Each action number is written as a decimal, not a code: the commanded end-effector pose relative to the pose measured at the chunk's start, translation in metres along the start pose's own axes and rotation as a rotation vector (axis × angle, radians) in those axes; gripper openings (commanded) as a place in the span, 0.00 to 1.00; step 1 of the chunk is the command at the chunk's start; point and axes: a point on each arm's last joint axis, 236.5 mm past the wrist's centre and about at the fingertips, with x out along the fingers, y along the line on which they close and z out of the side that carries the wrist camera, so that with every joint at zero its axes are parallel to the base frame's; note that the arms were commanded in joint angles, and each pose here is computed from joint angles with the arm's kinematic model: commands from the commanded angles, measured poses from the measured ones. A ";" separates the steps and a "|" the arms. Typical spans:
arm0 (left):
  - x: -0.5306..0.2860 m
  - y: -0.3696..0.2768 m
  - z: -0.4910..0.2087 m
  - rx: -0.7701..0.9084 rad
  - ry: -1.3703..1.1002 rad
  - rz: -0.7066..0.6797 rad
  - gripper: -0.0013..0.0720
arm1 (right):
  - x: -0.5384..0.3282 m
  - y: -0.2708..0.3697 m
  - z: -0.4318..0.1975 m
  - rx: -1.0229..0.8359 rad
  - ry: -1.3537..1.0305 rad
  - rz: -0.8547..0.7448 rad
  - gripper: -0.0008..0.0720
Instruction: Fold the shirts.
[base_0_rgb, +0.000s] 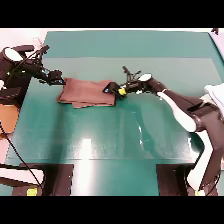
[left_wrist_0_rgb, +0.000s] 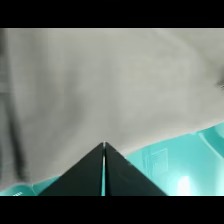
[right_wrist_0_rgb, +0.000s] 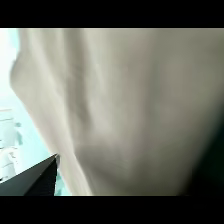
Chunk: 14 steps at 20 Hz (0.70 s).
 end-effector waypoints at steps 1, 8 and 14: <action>-0.001 -0.003 -0.003 -0.020 0.012 -0.011 0.05 | 0.033 0.042 -0.005 -0.015 0.031 0.078 0.46; -0.007 -0.056 -0.003 -0.090 0.022 -0.234 0.05 | -0.081 0.174 0.079 -0.222 -0.232 0.143 0.04; -0.041 -0.080 -0.005 -0.067 -0.007 -0.255 0.04 | -0.342 0.174 0.147 -0.080 -0.691 0.046 0.04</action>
